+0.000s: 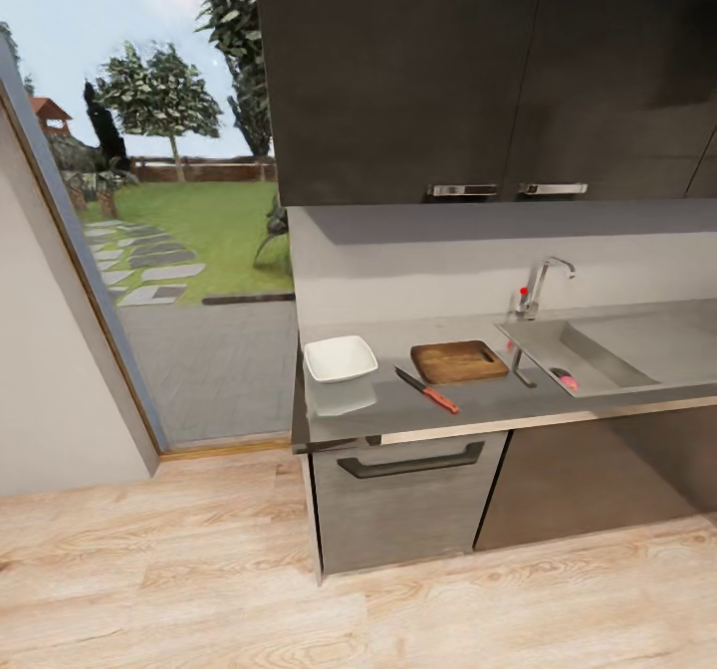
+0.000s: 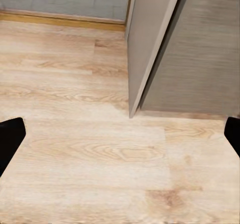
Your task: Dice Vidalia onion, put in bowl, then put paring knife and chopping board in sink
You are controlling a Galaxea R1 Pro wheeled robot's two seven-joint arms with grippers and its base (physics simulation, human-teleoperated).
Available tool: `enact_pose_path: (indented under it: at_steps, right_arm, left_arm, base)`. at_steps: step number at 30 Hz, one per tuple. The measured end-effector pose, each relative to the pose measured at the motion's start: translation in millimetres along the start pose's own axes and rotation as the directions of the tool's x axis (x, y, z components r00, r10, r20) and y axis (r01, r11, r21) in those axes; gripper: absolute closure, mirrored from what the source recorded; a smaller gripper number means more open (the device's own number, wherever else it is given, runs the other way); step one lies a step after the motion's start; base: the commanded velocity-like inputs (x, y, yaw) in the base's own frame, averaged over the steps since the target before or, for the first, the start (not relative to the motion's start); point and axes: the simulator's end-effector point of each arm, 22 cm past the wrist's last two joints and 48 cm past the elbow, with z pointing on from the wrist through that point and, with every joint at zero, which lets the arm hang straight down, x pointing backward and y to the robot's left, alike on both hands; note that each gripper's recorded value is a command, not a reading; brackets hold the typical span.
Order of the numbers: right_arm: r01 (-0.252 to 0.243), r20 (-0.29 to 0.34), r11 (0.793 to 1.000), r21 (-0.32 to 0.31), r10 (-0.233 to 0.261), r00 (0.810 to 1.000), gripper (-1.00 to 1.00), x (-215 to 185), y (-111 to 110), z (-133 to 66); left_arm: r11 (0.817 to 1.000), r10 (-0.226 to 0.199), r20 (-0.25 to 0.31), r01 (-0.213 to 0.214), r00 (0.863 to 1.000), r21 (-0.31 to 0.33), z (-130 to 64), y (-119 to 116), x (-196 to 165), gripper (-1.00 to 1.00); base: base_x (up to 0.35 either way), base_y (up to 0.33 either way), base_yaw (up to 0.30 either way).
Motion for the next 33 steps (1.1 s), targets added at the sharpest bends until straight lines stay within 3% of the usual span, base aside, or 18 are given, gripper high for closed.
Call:
enact_pose_path:
  at_steps: [9, 11, 13, 33]
  right_arm:
    - [-0.002, -0.005, 1.000, 0.005, 0.002, 1.000, -1.00, 2, -2, -0.5]
    - [-0.003, -0.010, 1.000, 0.005, 0.003, 1.000, -1.00, 4, -1, -1.2]
    - [-0.003, -0.011, 1.000, 0.005, 0.003, 1.000, -1.00, 5, -1, -1.4]
    - [-0.003, -0.015, 1.000, 0.004, 0.003, 1.000, -1.00, 6, -1, -1.9]
  left_arm:
    - [1.000, 0.008, -0.050, -0.008, 0.999, -0.009, -4.0, 5, 27, -1.00]
    - [1.000, 0.010, -0.097, -0.012, 0.995, -0.022, -7.4, 11, 49, -1.00]
    - [1.000, 0.010, -0.109, -0.012, 0.994, -0.024, -8.5, 12, 55, -1.00]
    - [1.000, 0.009, -0.132, -0.013, 0.991, -0.025, -10.9, 12, 66, -1.00]
  base:
    - [0.000, 0.000, 0.000]
    - [0.000, 0.000, -0.010]
    - [0.033, -0.003, -0.048]
    - [0.222, -0.185, -0.021]
